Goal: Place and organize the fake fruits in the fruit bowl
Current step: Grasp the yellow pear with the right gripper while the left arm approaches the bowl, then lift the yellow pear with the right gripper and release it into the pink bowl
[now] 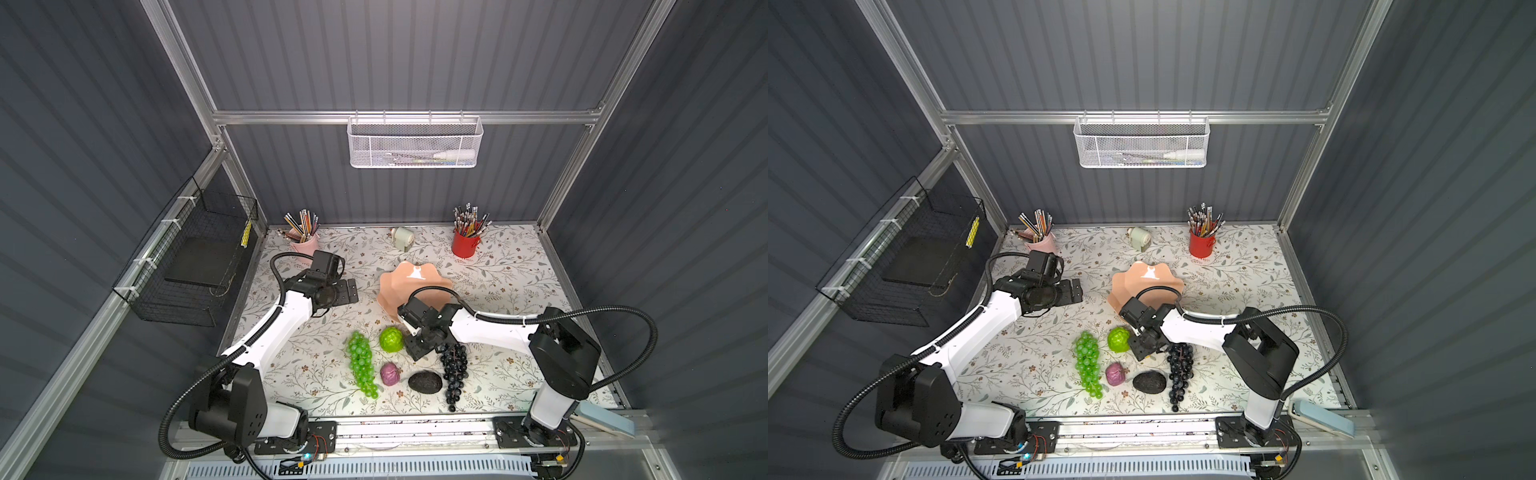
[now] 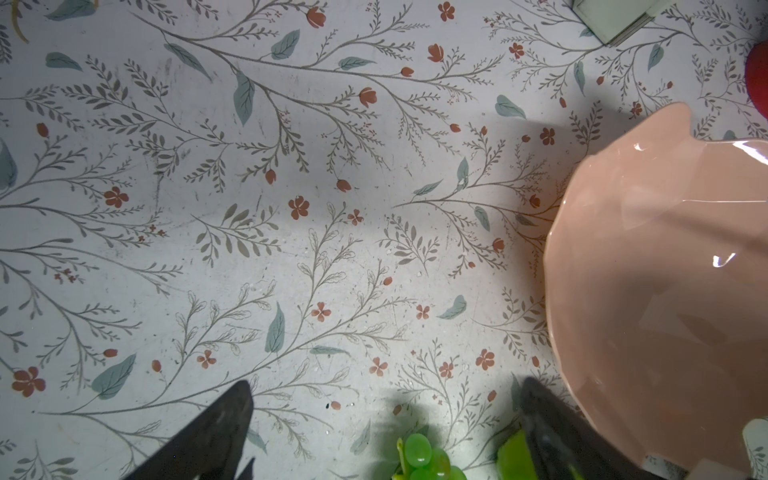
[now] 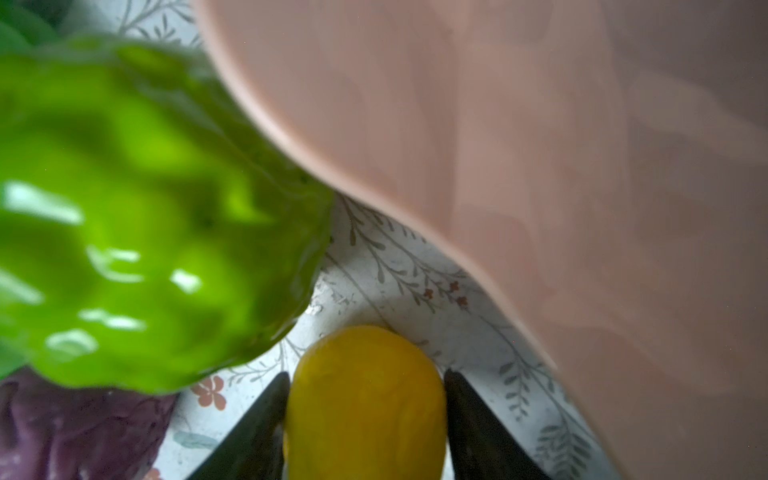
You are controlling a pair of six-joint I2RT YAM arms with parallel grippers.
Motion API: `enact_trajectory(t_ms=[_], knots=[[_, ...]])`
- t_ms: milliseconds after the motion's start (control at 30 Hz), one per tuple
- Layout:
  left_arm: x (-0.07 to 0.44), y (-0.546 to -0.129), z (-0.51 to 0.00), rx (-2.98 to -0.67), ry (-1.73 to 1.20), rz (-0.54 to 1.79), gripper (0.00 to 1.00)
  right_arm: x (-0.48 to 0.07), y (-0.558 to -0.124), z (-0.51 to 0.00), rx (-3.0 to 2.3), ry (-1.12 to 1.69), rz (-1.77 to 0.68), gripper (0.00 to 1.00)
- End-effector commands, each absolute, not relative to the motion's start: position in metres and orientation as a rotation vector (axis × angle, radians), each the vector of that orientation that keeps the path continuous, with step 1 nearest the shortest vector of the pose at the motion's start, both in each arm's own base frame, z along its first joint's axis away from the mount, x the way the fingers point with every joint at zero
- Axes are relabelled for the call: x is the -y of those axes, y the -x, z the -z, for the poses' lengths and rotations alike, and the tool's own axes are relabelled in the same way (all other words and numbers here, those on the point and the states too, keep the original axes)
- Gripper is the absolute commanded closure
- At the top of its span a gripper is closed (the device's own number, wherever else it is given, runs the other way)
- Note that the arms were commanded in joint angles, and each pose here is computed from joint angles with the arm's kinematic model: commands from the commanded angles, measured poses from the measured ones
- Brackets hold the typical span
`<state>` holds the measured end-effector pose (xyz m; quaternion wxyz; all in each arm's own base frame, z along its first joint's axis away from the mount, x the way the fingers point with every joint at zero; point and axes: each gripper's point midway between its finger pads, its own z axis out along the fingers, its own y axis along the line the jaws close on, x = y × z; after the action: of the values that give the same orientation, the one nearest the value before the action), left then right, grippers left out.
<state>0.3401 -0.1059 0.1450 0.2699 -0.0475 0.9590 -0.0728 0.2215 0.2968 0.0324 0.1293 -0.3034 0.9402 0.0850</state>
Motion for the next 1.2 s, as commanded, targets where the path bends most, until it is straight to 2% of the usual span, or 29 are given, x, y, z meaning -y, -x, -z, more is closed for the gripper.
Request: enact_trajectory(t_ms=[0,133,333,500,600,833,1167], knots=[[0.100,-0.336,-0.147,-2.587,0.137,0.158,0.00,-0.286,-0.216,-0.032,-2.735,0.894,-0.205,0.46],[0.100,-0.338,-0.150,-2.576,0.142,0.159,0.00,-0.280,-0.212,-0.052,-2.716,0.884,-0.223,0.51],[0.100,-0.343,-0.156,-2.556,0.161,0.161,0.00,-0.271,-0.216,-0.108,-2.694,0.806,-0.349,0.53],[0.098,-0.347,-0.158,-2.533,0.157,0.146,0.00,-0.262,-0.254,-0.164,-2.619,0.730,-0.459,0.54],[0.097,-0.352,-0.157,-2.531,0.158,0.128,0.00,-0.253,-0.294,-0.181,-2.597,0.694,-0.414,0.54],[0.095,-0.354,-0.154,-2.605,0.148,0.062,0.00,-0.262,-0.366,-0.168,-2.596,0.662,-0.361,0.54],[0.092,-0.338,-0.164,-2.598,0.140,0.085,0.00,-0.281,-0.397,-0.110,-2.664,0.712,-0.321,0.53]])
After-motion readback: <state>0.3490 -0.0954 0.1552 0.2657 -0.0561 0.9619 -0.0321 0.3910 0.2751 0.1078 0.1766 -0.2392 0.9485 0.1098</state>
